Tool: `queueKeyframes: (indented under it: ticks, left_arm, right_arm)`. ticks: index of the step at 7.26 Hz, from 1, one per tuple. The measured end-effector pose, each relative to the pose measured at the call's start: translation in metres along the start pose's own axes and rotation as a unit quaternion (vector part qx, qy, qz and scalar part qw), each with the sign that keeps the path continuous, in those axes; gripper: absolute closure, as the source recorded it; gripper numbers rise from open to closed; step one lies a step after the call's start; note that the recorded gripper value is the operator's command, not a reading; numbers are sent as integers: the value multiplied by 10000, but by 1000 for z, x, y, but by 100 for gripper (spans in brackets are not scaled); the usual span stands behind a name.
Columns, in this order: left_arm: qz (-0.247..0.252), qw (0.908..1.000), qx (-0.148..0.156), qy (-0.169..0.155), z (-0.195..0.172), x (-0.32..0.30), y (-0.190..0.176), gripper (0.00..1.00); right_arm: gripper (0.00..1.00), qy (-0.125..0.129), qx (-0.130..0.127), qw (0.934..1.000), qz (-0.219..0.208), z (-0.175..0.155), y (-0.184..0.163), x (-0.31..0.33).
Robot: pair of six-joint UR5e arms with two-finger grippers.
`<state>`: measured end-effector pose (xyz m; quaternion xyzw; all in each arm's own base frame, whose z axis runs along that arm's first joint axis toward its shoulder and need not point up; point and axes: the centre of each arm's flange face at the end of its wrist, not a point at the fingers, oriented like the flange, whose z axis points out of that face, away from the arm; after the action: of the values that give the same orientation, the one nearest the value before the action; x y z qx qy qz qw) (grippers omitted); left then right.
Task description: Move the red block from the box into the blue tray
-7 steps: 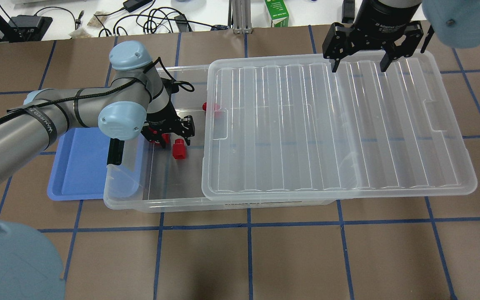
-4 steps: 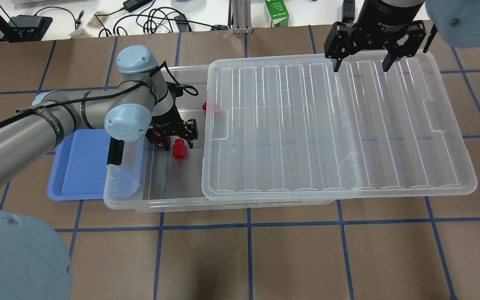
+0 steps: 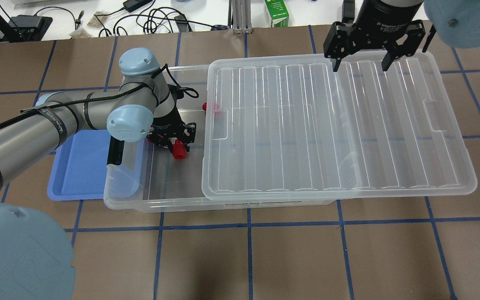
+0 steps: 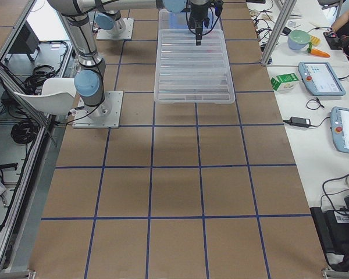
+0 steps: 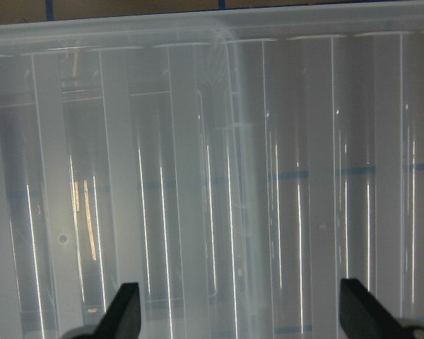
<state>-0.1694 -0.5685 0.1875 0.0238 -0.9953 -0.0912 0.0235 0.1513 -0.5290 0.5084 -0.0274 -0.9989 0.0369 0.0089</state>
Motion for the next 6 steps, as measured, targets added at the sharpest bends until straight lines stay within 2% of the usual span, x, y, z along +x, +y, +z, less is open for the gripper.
queueKeyframes:
  ticks: [3, 4, 6]
  left_arm:
    - [-31, 9998, 172, 1, -22, -5, -4, 100]
    - [-66, 9997, 224, -7, -43, -8, -6, 100]
    - [-106, 9998, 157, -21, -107, -10, -6, 100]
  right_arm:
    - [0, -20, 4, 10000, 0, 1, -1, -1]
    - [0, -37, 9, 10000, 3, 1, -1, -1]
    - [0, -45, 17, 10000, 0, 1, -2, -1]
